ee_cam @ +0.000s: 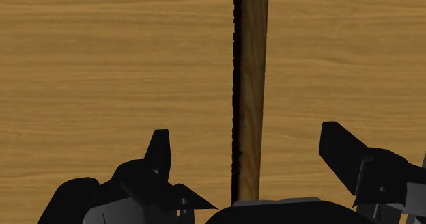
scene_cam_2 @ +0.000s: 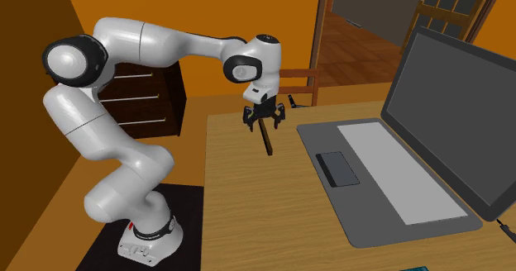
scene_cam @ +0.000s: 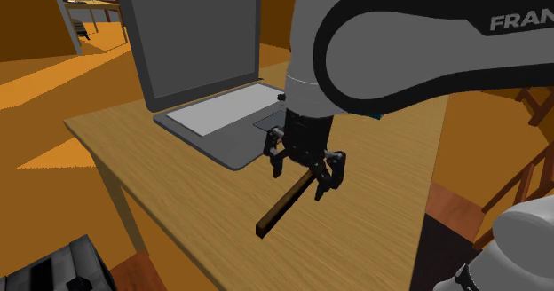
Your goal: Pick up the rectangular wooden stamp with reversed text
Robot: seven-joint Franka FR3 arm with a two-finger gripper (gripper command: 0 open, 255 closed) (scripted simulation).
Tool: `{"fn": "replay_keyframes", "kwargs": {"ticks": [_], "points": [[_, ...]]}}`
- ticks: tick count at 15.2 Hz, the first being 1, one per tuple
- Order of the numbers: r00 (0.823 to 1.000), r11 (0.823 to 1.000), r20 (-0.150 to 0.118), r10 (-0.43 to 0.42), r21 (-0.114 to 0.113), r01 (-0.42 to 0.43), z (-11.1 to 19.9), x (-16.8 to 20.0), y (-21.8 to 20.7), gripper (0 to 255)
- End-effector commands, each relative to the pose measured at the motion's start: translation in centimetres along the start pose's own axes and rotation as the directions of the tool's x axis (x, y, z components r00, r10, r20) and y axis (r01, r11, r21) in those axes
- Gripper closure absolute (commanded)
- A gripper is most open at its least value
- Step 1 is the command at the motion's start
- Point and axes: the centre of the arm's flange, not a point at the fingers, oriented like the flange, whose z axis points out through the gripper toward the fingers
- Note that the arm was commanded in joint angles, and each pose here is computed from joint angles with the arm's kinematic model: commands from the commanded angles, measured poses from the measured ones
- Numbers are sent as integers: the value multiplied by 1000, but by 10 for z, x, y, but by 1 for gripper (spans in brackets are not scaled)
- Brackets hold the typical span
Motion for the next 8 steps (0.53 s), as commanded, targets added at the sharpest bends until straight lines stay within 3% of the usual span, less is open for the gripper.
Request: {"fn": "replay_keyframes", "kwargs": {"ticks": [1,8], "points": [[1000,1000,0,15,2,-15,11,-2,-4,0],[1000,1000,0,15,2,-15,35,0,-4,0]]}}
